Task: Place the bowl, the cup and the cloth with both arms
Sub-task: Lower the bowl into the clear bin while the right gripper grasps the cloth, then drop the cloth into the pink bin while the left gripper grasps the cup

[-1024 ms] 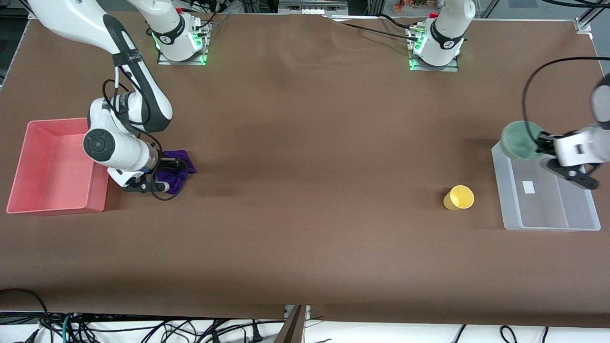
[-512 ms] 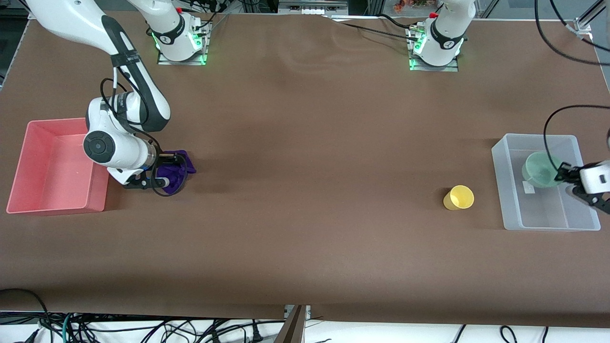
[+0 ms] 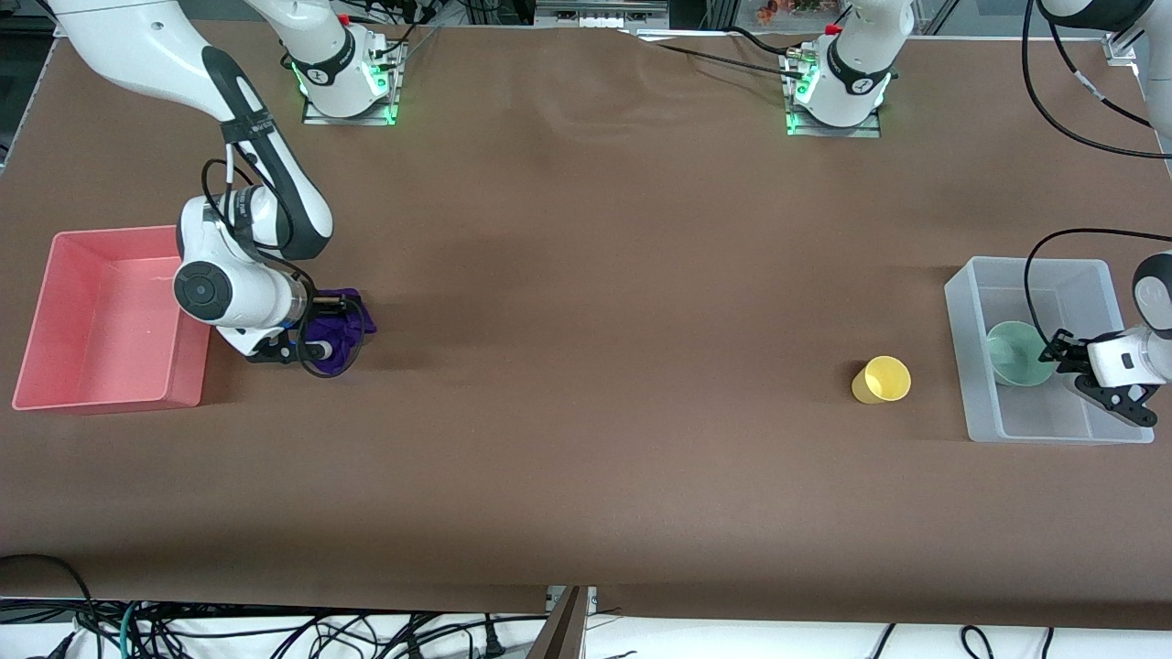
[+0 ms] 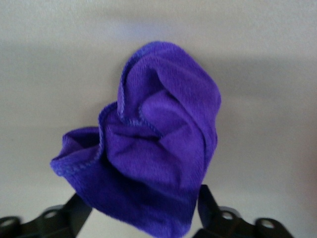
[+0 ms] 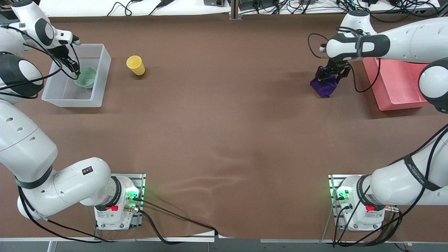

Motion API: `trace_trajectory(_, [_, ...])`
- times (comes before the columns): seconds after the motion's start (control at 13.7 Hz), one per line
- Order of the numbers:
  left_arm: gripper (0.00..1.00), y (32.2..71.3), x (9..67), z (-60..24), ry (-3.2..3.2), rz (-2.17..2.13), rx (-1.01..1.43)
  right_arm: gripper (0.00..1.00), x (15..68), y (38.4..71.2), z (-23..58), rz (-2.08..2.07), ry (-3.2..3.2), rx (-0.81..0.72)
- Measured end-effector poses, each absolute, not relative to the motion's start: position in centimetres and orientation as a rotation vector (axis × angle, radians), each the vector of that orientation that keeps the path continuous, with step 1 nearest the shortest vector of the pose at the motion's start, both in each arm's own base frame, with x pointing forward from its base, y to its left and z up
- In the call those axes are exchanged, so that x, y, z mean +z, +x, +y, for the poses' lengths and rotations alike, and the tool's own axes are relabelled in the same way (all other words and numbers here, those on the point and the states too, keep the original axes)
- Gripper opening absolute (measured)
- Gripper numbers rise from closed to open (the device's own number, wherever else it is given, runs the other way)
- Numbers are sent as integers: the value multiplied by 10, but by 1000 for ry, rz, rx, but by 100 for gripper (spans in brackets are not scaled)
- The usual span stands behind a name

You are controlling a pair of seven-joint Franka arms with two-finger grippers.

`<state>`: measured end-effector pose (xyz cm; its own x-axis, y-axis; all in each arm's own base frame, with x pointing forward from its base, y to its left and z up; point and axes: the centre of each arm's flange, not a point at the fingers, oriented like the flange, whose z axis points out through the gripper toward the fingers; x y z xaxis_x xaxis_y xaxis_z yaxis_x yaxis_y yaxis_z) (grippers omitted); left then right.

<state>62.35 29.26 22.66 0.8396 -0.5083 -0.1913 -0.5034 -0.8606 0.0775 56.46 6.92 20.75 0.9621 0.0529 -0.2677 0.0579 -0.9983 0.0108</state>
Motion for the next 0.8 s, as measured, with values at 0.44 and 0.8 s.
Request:
trace_trajectory(0.44, [100, 647, 312, 251, 2972, -876, -274, 14, 210, 577, 64, 76, 3106, -353])
trace_trajectory(0.8, [100, 668, 378, 124, 3019, -628, -215, 8, 297, 611, 13, 139, 3084, -339])
